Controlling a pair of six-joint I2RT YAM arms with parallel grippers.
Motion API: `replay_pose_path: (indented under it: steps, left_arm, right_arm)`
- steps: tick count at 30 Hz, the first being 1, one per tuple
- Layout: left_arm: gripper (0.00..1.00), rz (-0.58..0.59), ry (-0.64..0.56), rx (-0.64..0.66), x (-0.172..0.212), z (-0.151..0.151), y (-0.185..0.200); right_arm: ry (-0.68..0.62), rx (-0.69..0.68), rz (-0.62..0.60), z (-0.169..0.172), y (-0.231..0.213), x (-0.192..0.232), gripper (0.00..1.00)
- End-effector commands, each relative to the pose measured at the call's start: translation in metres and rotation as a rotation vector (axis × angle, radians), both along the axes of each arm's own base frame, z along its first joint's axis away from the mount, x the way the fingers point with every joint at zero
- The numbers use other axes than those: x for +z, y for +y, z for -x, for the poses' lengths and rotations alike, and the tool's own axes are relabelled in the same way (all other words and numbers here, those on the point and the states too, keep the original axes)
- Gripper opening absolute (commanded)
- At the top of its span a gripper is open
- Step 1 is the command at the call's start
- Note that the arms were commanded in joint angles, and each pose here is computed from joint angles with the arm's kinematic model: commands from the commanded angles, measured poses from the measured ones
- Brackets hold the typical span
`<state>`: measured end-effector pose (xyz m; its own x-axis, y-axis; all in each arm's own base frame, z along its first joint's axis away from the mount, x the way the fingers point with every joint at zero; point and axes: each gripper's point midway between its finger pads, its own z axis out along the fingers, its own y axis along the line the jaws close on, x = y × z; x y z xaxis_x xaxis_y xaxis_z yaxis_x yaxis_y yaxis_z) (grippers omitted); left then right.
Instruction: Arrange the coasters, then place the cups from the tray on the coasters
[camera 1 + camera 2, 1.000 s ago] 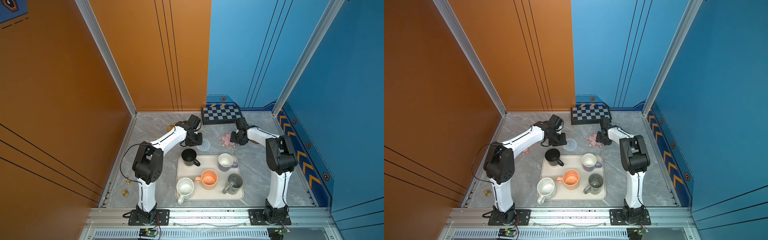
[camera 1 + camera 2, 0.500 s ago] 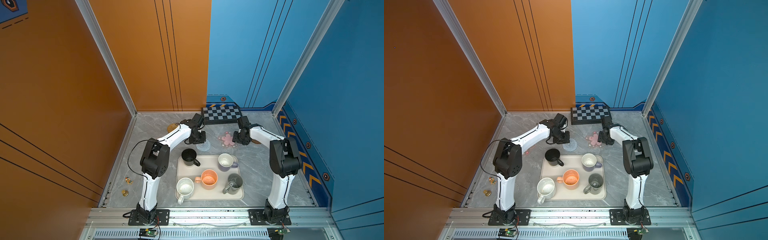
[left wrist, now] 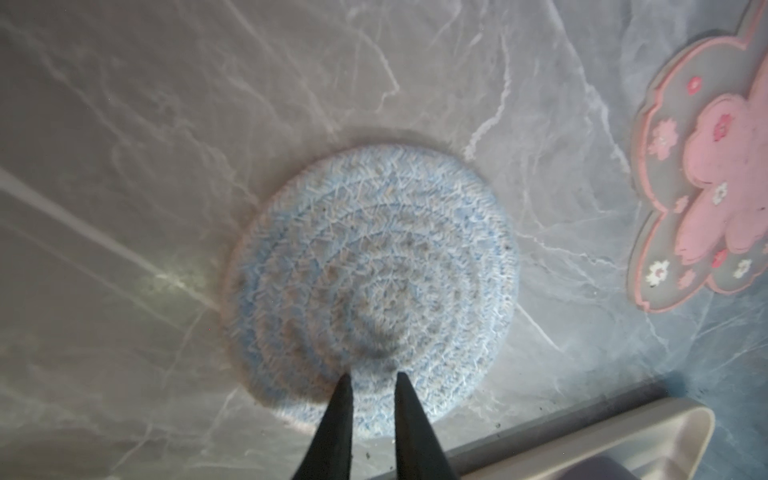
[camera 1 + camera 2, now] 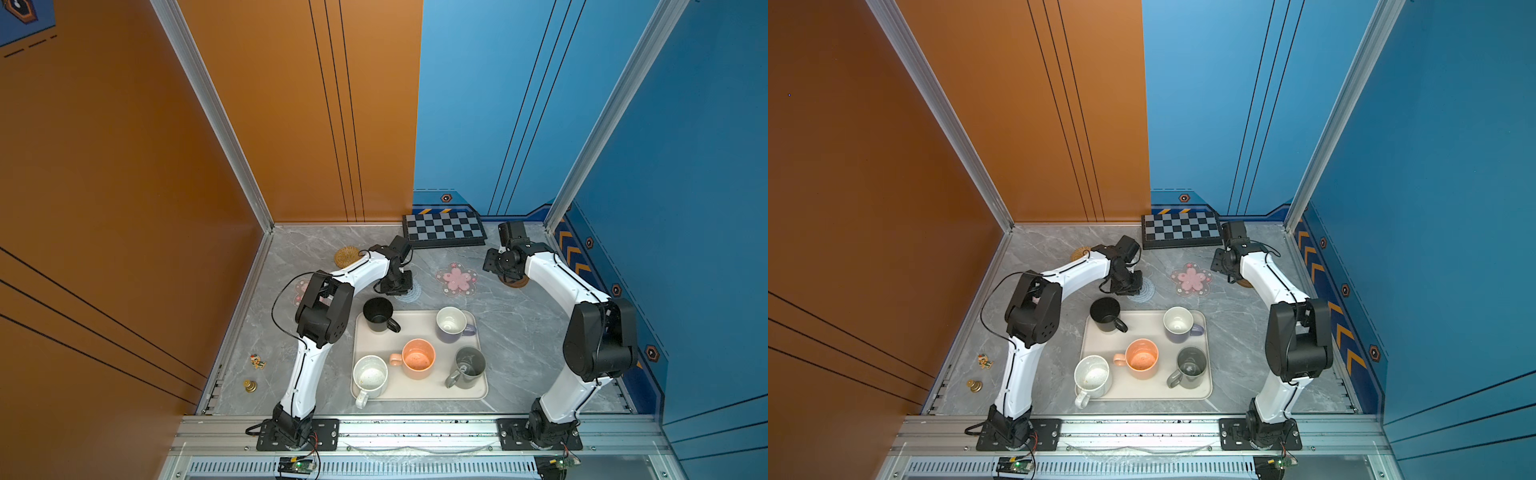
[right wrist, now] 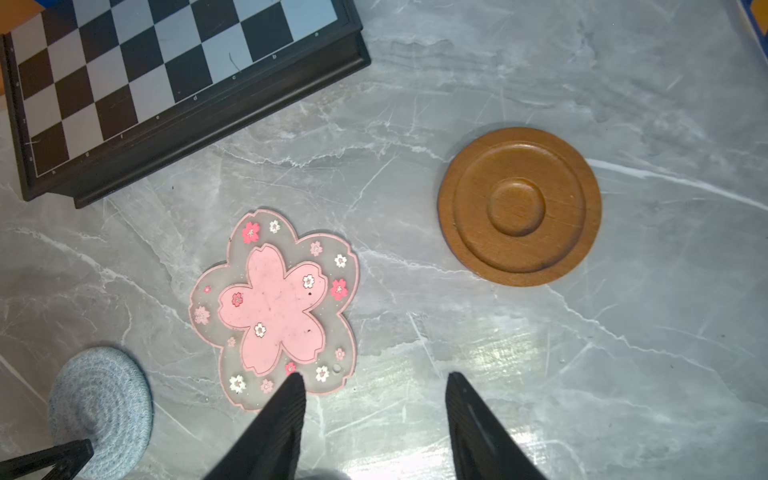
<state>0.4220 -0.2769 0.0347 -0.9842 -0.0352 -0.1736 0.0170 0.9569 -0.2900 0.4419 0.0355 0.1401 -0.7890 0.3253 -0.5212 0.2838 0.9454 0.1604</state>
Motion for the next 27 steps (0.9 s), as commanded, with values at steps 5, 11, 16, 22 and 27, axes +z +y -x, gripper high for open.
replay_pose_path:
  steps: [5, 11, 16, 22, 27]
  left_arm:
    - [0.20, -0.023, 0.019, 0.033, -0.022, -0.010, -0.014]
    - [0.18, -0.063, 0.033, 0.136, -0.026, -0.017, 0.005]
    - [0.17, -0.115, 0.024, 0.244, -0.024, -0.034, 0.046]
    - [0.17, -0.089, -0.016, 0.299, -0.016, -0.071, 0.076]
    - [0.17, -0.004, -0.076, 0.254, 0.003, -0.102, 0.066]
  right_arm:
    - [0.009, -0.048, 0.045, 0.013, -0.029, 0.006, 0.57]
    - [0.018, -0.067, 0.039, 0.017, -0.038, 0.004, 0.57]
    - [0.034, -0.070, 0.034, 0.019, -0.039, -0.002, 0.57]
    - [0.044, -0.071, 0.035, 0.023, -0.039, -0.006, 0.57]
    - [0.054, -0.075, 0.032, 0.026, -0.039, -0.010, 0.57]
